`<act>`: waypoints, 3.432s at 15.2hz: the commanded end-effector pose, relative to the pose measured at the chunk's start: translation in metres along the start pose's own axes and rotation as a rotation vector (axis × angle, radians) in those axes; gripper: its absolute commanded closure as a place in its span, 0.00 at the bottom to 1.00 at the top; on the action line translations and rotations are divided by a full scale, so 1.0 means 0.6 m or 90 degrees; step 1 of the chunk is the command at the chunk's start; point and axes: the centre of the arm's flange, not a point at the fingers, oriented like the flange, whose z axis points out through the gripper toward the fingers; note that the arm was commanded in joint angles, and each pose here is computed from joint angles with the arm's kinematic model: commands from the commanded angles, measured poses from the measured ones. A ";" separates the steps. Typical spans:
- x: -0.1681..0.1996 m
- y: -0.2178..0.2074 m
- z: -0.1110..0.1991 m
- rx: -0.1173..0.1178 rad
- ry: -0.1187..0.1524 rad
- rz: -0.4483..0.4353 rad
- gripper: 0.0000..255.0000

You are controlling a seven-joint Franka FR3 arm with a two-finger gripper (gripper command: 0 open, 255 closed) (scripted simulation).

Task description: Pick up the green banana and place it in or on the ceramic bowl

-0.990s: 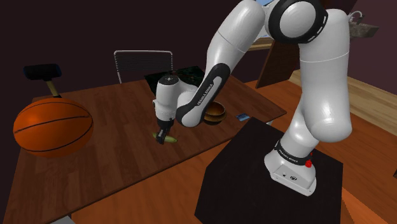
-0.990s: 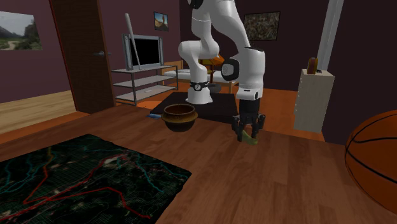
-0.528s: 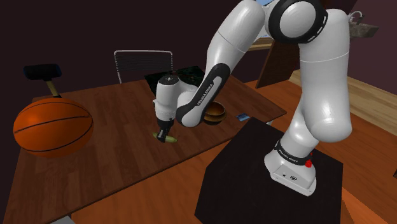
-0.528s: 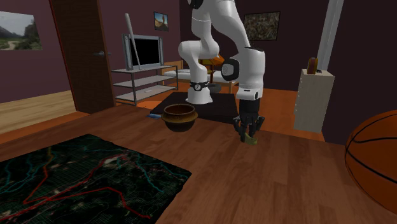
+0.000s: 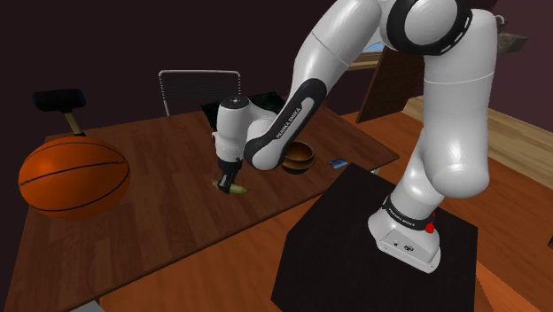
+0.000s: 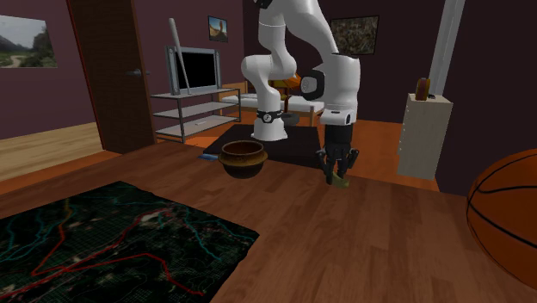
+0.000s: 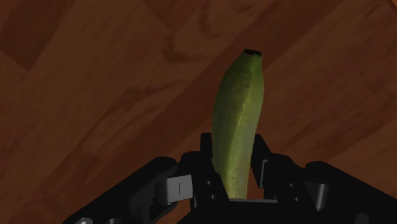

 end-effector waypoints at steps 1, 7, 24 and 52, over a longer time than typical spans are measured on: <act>0.002 0.002 -0.018 0.000 0.000 0.000 1.00; 0.007 0.004 -0.070 0.000 0.000 0.000 1.00; 0.022 0.010 -0.219 0.000 0.000 0.000 1.00; -0.306 0.394 -0.233 0.000 0.000 0.000 1.00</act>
